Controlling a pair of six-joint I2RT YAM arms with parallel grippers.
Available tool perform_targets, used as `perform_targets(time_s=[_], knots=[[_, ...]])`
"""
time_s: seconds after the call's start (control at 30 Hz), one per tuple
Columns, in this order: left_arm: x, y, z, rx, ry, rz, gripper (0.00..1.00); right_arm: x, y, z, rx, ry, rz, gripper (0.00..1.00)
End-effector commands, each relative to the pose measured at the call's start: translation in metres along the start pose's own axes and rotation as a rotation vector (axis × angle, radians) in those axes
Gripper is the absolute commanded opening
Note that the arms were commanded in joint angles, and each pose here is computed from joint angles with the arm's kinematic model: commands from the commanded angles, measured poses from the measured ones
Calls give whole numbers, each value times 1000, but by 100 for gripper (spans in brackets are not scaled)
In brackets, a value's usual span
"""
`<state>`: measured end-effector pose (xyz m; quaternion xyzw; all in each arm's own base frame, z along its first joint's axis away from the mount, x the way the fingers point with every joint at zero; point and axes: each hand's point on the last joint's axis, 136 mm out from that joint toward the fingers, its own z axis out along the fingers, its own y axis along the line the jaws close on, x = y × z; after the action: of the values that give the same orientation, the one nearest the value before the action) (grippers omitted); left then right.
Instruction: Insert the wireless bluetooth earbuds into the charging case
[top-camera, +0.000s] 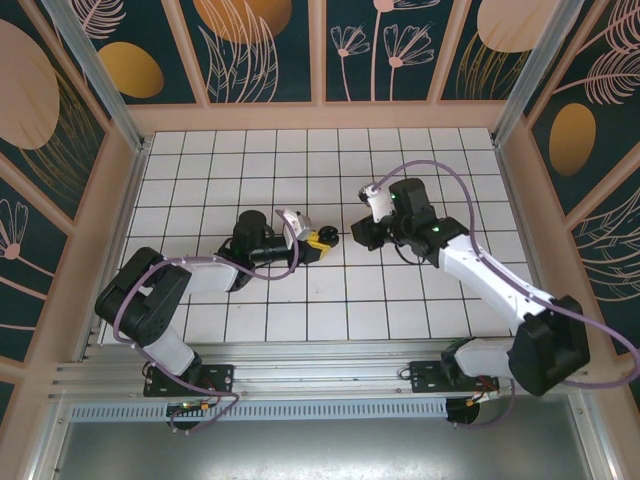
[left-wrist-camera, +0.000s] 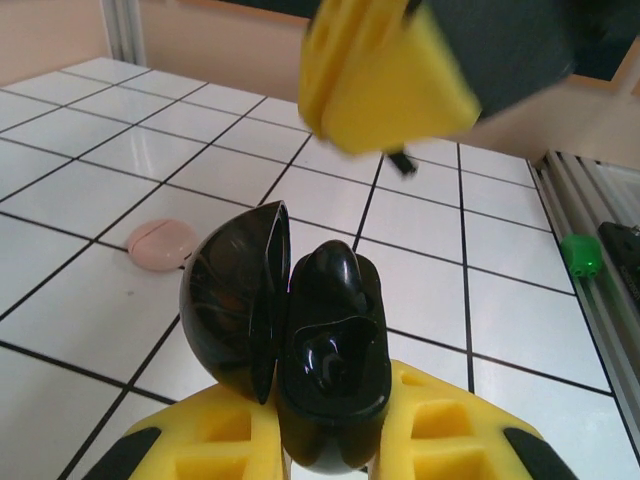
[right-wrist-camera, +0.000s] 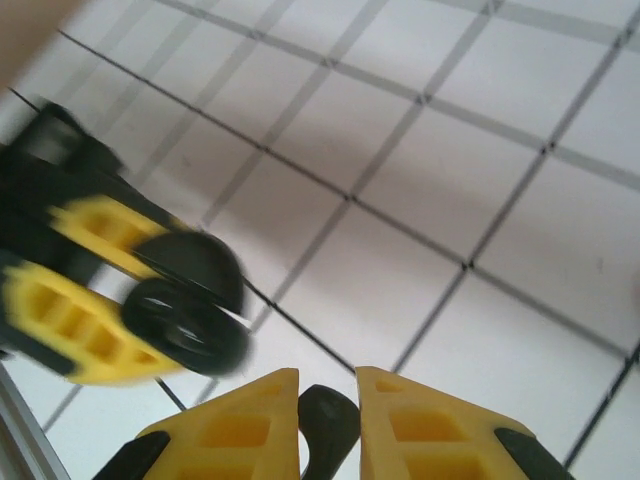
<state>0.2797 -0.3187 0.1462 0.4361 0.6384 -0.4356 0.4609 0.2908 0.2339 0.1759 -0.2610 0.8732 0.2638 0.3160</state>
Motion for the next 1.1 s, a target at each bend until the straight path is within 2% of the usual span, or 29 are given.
perform_targets(time_s=[0.0,0.2,0.37,0.73,0.9,1.07], knots=[[-3,-4,-5,-17,2,36,12,45,-22,10,102,206,170,18],[2,-6,-12,-40,32,37,12,110,-40,36,174,473,357,19],[2,-8,-14,-37,30,35,12,143,-52,47,234,592,419,20],[2,-6,-11,-39,34,31,12,169,-69,47,352,694,435,21],[2,-5,-10,-32,37,28,12,166,-68,42,390,713,435,29],[1,-5,-9,-30,38,29,12,142,-59,32,388,662,483,38]])
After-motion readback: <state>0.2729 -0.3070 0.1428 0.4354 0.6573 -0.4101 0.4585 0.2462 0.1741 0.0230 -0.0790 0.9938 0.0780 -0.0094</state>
